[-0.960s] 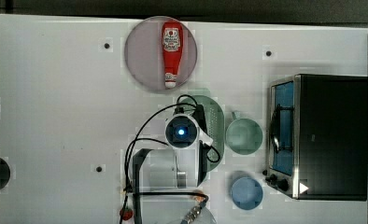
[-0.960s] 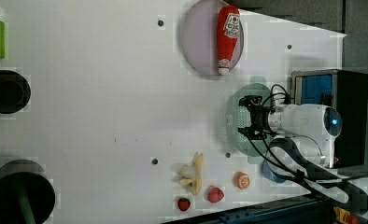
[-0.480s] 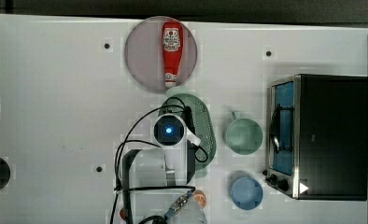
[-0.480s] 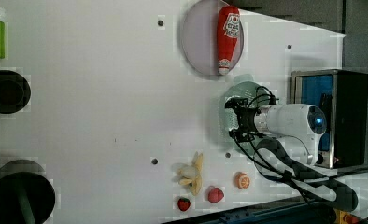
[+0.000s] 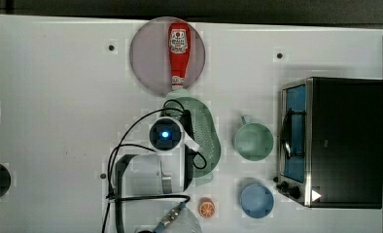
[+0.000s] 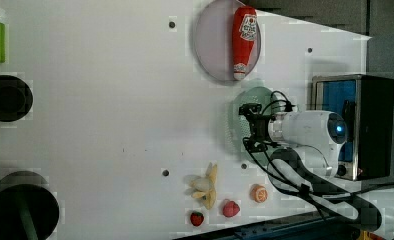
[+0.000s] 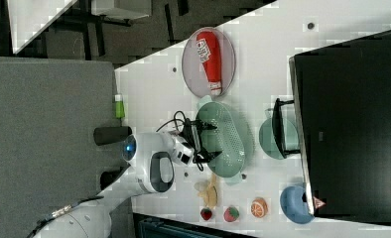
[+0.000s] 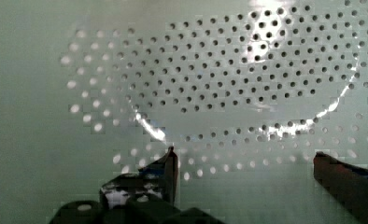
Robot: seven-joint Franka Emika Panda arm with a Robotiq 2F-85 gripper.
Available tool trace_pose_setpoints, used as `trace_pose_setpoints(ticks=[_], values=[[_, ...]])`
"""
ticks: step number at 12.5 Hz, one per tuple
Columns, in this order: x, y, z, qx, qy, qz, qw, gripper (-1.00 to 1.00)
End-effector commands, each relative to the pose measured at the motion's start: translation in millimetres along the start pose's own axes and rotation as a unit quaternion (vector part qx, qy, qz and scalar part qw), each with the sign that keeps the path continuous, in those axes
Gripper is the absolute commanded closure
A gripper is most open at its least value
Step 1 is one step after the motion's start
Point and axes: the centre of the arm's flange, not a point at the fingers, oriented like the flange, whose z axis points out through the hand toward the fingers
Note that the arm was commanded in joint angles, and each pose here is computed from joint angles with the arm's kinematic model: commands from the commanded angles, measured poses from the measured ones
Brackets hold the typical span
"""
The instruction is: Drag strainer right to left.
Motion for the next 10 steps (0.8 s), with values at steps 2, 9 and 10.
trace_pose_setpoints(ticks=[2, 9, 10], values=[[-49, -6, 3, -0.021, -0.014, 0.038, 0.999, -1.00], [-134, -27, 8, -0.019, -0.018, 0.097, 0.995, -1.00], [-146, -29, 8, -0.020, -0.019, 0.097, 0.995, -1.00]])
